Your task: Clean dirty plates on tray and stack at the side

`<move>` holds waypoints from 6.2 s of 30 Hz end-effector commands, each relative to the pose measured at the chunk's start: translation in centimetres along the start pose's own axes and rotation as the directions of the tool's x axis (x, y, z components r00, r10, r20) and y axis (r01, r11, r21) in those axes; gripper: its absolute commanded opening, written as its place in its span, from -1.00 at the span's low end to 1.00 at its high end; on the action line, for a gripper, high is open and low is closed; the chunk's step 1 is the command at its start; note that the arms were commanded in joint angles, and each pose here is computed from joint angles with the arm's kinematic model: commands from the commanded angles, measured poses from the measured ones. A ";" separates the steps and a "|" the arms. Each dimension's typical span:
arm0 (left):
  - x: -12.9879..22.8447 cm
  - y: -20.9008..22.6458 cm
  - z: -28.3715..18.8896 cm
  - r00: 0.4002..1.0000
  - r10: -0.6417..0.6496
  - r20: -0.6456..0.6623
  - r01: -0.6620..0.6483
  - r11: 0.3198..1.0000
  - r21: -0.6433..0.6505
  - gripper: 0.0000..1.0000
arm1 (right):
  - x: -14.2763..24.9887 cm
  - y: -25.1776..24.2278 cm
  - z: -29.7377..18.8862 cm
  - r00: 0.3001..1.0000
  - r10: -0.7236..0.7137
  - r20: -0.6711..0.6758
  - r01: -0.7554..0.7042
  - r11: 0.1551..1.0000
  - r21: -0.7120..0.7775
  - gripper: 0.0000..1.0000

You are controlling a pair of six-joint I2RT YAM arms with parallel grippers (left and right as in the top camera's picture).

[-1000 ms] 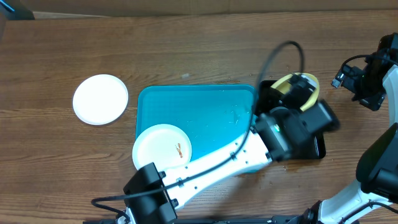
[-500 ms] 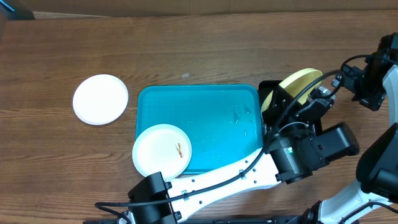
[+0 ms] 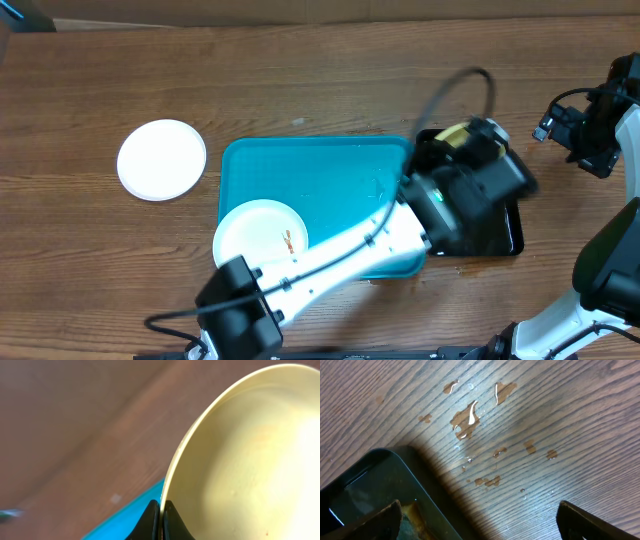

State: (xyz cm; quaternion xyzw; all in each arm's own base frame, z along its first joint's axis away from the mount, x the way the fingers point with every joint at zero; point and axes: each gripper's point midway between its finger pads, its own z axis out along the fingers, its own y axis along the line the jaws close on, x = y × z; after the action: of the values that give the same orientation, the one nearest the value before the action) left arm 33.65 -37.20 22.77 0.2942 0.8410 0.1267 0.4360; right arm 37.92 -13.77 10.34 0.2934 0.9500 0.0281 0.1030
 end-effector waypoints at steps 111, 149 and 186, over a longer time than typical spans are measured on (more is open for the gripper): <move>38.2 14.7 -5.9 -0.050 -0.636 -0.770 0.678 0.545 -0.494 0.46 | -0.4 0.1 -0.8 1.000 0.007 0.024 -0.007 1.000 -0.006 1.00; 31.4 10.1 2.9 0.198 -0.652 -0.732 0.941 0.336 -0.044 -0.07 | -0.4 0.1 -0.7 1.000 0.007 0.023 -0.007 1.000 -0.006 1.00; 29.8 10.4 8.0 0.412 -0.449 -0.792 0.844 0.517 0.146 0.00 | -0.4 0.1 -0.7 1.000 0.007 0.023 -0.007 1.000 -0.006 1.00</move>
State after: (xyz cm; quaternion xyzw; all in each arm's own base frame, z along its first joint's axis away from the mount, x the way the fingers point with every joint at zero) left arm 30.34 -8.54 2.14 -0.0739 0.9891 -0.1265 0.0108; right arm 37.92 -13.76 10.34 0.2934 0.9500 0.0283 0.1030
